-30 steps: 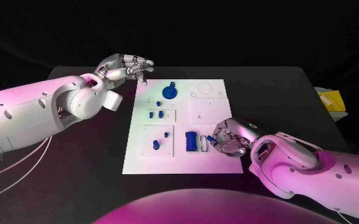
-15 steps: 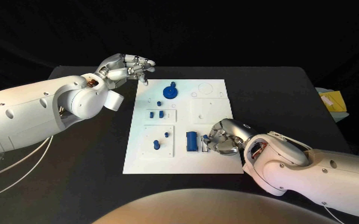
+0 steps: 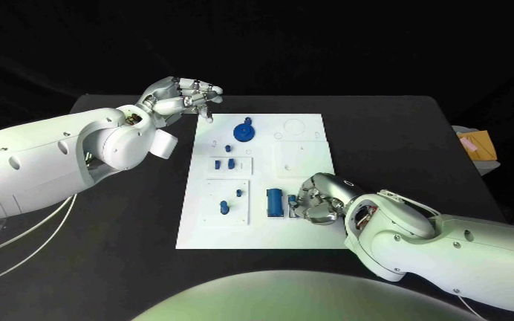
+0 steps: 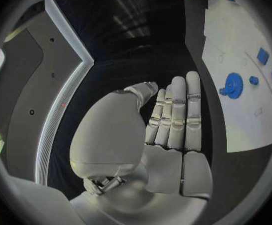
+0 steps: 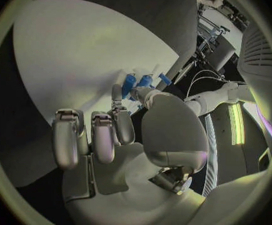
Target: Assemble the parts on the task board
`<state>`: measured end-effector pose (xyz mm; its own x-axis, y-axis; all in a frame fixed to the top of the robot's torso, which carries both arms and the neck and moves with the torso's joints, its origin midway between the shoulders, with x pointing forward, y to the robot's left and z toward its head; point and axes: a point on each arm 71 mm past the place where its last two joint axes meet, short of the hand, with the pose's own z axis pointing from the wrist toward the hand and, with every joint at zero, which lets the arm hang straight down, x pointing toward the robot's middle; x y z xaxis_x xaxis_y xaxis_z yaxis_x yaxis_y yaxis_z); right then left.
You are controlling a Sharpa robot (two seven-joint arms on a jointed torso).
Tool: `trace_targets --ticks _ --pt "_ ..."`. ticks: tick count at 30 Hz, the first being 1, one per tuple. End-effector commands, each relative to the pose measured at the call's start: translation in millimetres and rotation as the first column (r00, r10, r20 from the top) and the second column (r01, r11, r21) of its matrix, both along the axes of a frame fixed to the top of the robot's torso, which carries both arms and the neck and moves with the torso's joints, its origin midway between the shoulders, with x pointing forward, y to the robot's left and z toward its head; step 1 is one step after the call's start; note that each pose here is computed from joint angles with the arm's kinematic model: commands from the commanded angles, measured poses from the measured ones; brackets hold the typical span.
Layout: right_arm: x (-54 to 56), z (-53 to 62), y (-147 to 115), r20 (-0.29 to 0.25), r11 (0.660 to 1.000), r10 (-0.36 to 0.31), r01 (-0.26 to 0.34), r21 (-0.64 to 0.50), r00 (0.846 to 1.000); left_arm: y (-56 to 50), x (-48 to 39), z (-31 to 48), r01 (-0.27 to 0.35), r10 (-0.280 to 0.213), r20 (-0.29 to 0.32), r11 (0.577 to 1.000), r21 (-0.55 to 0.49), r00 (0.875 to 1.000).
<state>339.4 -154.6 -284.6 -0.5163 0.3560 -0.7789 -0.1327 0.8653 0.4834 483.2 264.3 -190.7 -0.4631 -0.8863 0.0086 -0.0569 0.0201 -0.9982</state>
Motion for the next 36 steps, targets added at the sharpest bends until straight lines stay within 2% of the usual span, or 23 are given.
trace_targets --ticks 1,25,36 --pt "-2.4 -2.4 3.9 -0.011 1.000 0.027 -0.027 -0.015 1.000 -2.1 -0.6 1.3 0.015 -0.015 0.003 1.000 -0.016 1.000" --pt "-1.2 -3.3 -0.1 -0.009 1.000 0.014 -0.014 -0.006 1.000 -1.5 -0.4 1.2 0.014 -0.014 0.002 1.000 -0.014 1.000" --pt "-6.1 1.8 -2.5 0.003 1.000 0.023 -0.023 0.013 1.000 -0.2 -0.2 0.9 0.011 -0.011 0.001 1.000 -0.012 1.000"
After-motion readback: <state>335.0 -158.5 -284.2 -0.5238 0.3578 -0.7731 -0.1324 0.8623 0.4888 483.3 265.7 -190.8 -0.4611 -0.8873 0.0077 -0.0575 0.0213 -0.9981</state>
